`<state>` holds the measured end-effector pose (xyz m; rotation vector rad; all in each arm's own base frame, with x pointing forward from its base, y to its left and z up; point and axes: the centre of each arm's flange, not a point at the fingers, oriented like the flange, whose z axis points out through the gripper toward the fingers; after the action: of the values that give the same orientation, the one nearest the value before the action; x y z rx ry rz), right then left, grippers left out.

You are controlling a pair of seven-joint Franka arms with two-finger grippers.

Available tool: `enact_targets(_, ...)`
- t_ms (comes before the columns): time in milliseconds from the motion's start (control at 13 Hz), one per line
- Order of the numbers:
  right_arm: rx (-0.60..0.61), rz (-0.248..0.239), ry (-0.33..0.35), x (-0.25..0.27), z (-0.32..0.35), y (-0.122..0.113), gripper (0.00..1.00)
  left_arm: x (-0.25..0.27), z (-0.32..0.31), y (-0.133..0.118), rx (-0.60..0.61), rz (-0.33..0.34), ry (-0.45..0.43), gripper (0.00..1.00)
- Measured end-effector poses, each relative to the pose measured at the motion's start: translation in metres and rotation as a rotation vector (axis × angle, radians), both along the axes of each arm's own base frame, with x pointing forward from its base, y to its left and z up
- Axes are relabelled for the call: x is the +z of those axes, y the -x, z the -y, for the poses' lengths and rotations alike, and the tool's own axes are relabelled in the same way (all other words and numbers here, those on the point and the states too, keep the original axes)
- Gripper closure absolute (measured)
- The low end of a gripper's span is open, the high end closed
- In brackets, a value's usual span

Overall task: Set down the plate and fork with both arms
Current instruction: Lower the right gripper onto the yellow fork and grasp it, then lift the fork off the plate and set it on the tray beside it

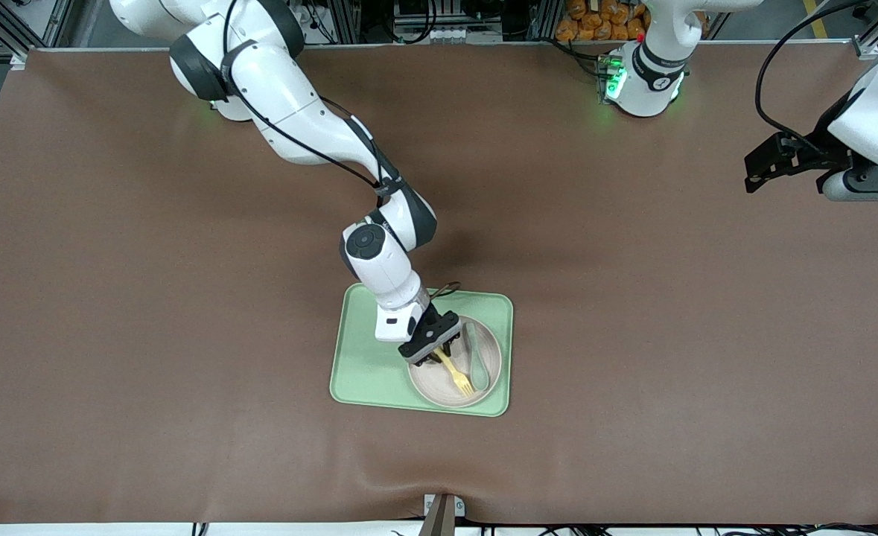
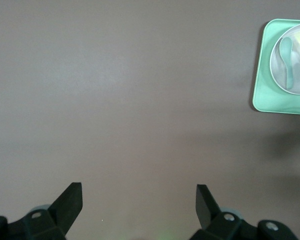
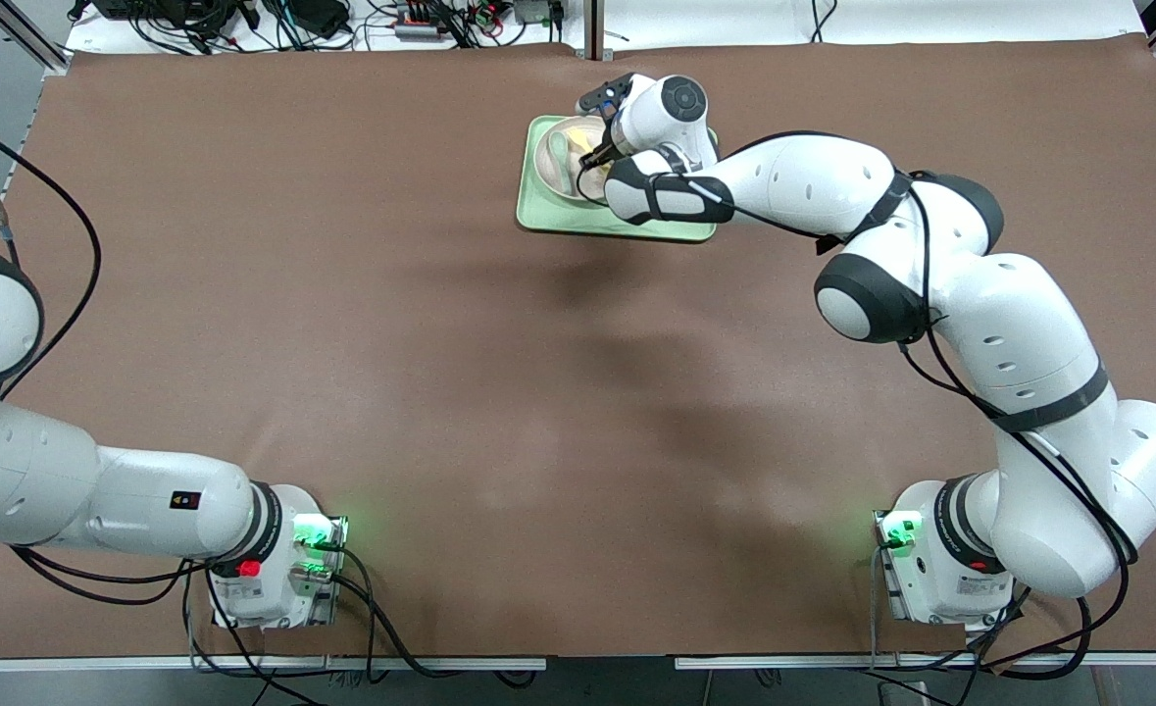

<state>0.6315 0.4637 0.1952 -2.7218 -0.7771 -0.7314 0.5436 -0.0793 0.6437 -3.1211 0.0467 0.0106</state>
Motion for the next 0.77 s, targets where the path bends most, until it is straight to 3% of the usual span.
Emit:
enact_targets(154,-0.066,-0.054,-0.021,0.025,0.003,0.001,0.74,-0.002,0.0,0.0,-0.001,-0.003,-0.001,0.0)
enact_targets(385,-0.253,-0.185,-0.056,0.06,0.019,0.001,0.74,-0.002,0.002,0.0,-0.003,-0.004,-0.001,0.0)
enact_targets(769,-0.504,-0.329,-0.017,0.031,0.129,0.004,0.74,-0.002,0.001,0.0,-0.002,-0.003,0.0,0.0)
